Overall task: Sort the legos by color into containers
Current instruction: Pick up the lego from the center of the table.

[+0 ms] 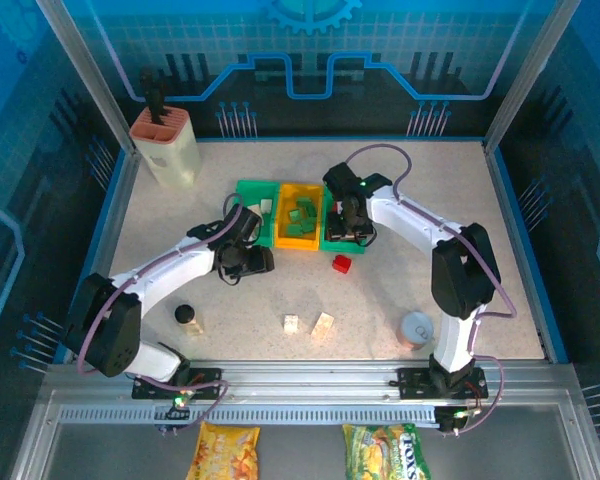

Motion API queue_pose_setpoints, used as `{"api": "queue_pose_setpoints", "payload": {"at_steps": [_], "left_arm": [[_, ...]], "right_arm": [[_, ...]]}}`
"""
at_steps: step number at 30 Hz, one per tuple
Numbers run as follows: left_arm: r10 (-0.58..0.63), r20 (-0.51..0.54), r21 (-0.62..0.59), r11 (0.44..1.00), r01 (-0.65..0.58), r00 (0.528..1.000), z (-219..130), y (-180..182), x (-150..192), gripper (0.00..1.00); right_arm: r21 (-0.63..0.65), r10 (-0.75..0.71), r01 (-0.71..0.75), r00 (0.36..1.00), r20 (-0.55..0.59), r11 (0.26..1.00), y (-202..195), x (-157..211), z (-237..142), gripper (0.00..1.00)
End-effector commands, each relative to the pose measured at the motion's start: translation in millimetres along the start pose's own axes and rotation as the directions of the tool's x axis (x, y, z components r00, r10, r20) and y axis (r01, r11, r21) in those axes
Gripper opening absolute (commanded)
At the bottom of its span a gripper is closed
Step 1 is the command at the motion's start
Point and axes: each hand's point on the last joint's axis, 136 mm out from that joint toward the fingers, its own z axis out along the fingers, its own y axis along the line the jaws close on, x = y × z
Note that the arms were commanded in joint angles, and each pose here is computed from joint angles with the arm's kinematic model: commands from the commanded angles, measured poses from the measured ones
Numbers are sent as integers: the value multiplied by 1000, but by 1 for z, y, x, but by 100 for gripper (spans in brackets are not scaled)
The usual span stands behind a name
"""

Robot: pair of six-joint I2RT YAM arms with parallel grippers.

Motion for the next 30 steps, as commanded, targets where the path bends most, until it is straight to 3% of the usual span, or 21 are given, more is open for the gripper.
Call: {"api": "queue_pose_setpoints", "payload": {"at_steps": [1,7,12,17,24,30], "left_arm": [[-10,-9,6,1000,10,1000,2,0,6,57],[-7,-15,8,1000,7,1000,4,-1,8,57],[-5,-19,6,1000,5,1000,5,-1,10,57],[-5,-22,1,1000,5,1000,5,1,12,57],[-3,-22,-2,1000,3,1000,4,3,13,57],[-3,-24,2,1000,3,1000,5,3,14,57]], "right_arm": [[-8,0,0,998,-63,1000,-4,14,3,41],[2,135,-135,990,-44,991,-12,36,8,51],[-2,267,-267,963,39,964,-7,43,13,63],[41,304,-311,945,121,949,0,43,18,73],[127,374,-389,918,129,912,-4,48,32,75],[122,383,-395,917,109,910,2,48,54,75]]}}
